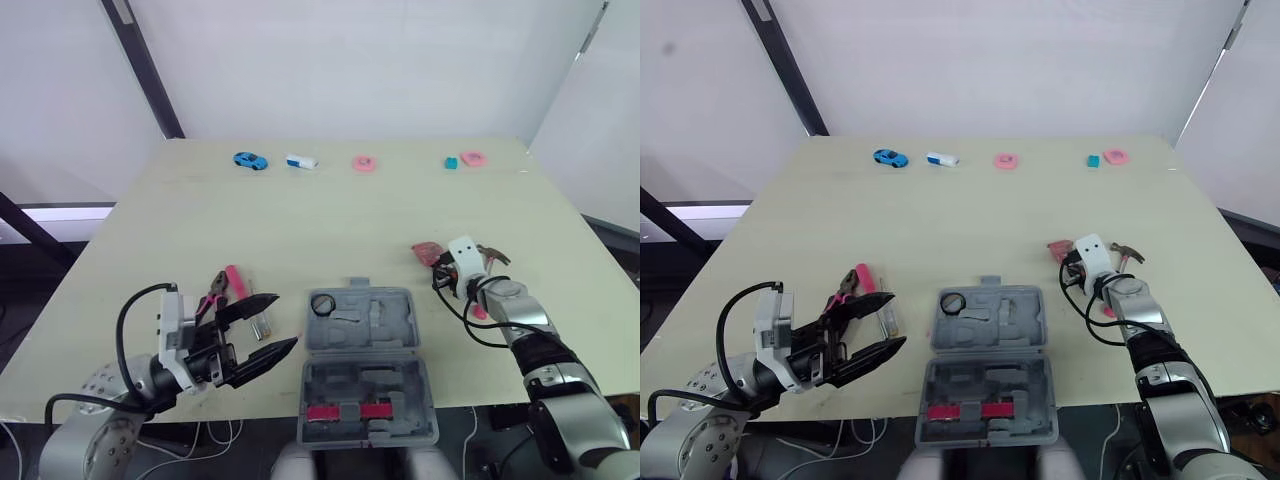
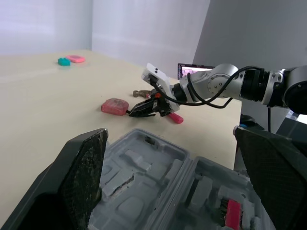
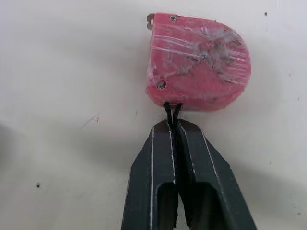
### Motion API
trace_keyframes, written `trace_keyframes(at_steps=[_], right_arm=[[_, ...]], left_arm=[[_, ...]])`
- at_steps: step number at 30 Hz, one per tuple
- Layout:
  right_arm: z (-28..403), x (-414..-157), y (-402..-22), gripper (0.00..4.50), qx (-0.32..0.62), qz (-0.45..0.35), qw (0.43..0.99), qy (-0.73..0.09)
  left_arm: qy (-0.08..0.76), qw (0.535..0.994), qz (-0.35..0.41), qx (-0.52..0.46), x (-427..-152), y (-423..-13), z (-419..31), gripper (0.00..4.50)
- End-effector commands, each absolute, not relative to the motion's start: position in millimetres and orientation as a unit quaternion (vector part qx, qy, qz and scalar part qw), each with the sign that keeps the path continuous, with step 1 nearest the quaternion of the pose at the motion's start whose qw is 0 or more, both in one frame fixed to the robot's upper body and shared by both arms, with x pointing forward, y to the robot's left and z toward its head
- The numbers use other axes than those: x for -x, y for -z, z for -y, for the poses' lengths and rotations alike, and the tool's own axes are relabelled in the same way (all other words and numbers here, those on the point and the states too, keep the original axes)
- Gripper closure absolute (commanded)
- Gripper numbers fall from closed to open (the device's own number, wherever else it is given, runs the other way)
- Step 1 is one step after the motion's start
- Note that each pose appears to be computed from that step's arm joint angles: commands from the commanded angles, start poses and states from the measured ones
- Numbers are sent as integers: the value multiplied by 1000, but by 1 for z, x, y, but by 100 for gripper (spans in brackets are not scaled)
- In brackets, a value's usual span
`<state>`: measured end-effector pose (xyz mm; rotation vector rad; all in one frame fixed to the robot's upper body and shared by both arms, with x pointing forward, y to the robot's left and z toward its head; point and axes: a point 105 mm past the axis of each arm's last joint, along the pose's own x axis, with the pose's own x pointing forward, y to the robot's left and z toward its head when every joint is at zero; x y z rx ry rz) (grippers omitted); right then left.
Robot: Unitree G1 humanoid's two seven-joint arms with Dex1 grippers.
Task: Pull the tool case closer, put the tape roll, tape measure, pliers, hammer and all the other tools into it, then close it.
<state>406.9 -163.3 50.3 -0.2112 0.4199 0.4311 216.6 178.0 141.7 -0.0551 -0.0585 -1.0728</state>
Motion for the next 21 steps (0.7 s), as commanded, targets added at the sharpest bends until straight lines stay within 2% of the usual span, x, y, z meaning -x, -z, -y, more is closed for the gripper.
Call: trace_keyframes(at_steps=[1, 6, 21], right_arm=[[167, -407, -57, 442, 110, -195, 951, -215], [169, -388, -57, 442, 95, -189, 948, -237], [183, -253, -28, 442, 51, -247, 926, -281]], left_arm=[[515, 856, 44, 21, -216, -146, -175, 0], [516, 855, 45, 21, -217, -147, -174, 0], [545, 838, 29, 26, -213, -146, -161, 0]])
